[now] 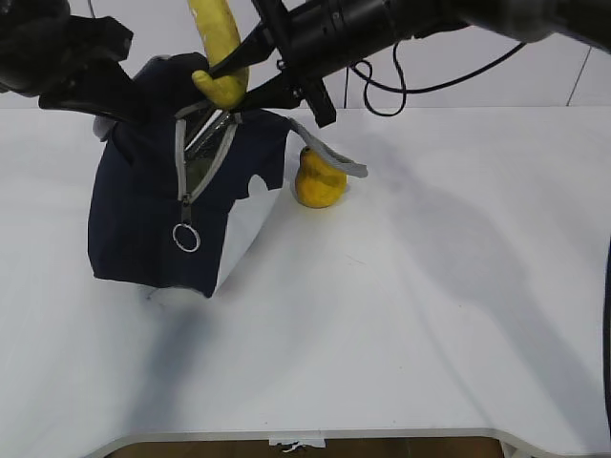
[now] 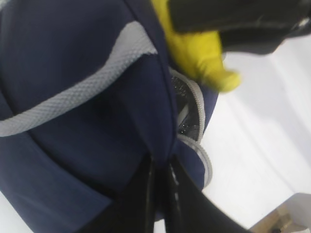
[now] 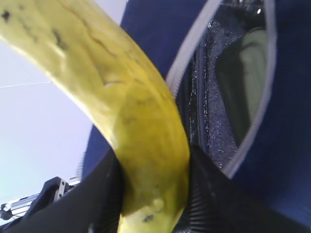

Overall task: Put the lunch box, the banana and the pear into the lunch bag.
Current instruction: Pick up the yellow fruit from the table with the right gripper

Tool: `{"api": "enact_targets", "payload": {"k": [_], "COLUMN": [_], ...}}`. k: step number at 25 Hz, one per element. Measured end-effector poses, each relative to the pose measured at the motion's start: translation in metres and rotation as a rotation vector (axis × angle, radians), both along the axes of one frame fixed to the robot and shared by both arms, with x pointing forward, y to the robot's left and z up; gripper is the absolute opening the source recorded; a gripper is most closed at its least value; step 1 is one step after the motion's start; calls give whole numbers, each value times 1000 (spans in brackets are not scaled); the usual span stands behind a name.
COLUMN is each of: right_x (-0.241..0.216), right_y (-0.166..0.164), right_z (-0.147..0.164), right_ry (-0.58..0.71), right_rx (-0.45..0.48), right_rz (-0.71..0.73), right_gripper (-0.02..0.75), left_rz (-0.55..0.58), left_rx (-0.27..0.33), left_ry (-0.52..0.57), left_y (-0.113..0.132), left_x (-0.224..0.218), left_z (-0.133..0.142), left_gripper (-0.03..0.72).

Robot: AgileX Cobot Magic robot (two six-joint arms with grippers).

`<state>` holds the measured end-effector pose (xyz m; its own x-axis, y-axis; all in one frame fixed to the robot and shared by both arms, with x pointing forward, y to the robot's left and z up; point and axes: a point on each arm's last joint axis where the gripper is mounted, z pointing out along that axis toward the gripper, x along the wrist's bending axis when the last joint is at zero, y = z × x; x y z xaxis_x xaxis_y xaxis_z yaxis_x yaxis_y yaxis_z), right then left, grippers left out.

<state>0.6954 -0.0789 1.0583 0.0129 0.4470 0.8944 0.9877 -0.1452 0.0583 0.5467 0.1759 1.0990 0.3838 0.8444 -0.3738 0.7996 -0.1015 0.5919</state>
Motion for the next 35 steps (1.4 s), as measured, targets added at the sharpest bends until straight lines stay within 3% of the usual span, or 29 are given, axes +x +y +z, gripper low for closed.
{"api": "enact_targets", "payload": {"k": [15, 24, 35], "right_x": [5, 4, 5], "right_y": [5, 5, 3], "right_z": [-52, -54, -54], "right_ry": [125, 123, 79], "right_rx": [-53, -82, -149], "right_rz": [70, 86, 101], "right_gripper": [281, 354, 384], "left_rz": [25, 29, 32], "left_rx": [-13, -16, -18], "left_ry": [-35, -40, -44], "left_y": [0, 0, 0], "left_x": [3, 4, 4], "left_z": [2, 3, 3], "left_gripper": [-2, -2, -2]}}
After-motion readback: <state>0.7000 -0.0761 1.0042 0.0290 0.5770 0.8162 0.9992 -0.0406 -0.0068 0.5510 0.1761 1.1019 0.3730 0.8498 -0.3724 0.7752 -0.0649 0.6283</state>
